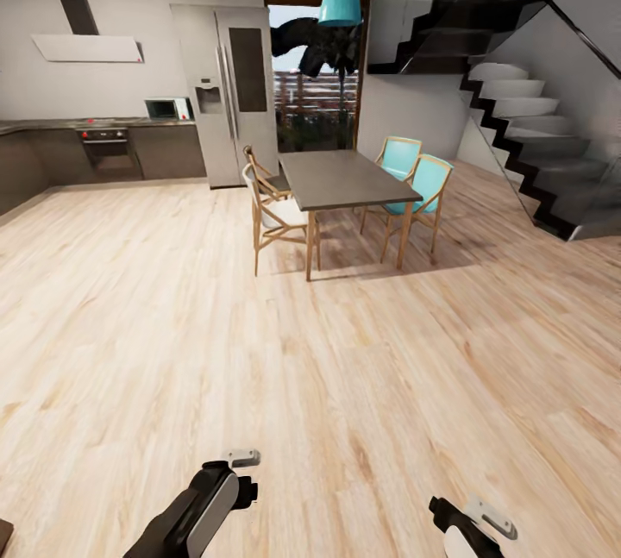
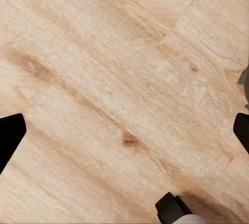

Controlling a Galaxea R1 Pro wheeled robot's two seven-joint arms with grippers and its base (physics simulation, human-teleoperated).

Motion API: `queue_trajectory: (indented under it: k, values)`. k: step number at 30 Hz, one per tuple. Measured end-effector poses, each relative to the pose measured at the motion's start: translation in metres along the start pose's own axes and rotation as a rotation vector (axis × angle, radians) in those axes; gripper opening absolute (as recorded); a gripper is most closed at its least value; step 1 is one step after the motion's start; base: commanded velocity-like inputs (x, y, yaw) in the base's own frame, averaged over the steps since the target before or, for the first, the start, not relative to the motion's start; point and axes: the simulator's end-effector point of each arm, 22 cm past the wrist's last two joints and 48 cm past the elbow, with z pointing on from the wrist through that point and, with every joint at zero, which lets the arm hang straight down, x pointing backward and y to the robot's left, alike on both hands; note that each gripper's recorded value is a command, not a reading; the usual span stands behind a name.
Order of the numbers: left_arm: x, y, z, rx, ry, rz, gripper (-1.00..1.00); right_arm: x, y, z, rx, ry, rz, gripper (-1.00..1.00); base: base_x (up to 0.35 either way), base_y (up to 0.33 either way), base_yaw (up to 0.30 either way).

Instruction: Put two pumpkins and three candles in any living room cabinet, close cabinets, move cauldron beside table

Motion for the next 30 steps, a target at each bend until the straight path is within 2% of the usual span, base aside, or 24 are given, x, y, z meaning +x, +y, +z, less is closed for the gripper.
queue_trajectory:
  k: [13, 30]
  values:
    - [-0.0001, 0.0009, 0.0002, -0.001, 0.000, 0.000, 1.00, 0.0008, 0.0014, -0.0004, -0.002, 0.000, -0.001, 1.00, 0.291, 0.198, -0.008]
    - [0.0000, 0.0001, 0.0001, 0.001, 0.000, 0.000, 1.00, 0.0010, 0.0016, -0.0004, -0.003, 0.001, -0.001, 1.00, 0.329, 0.010, 0.000]
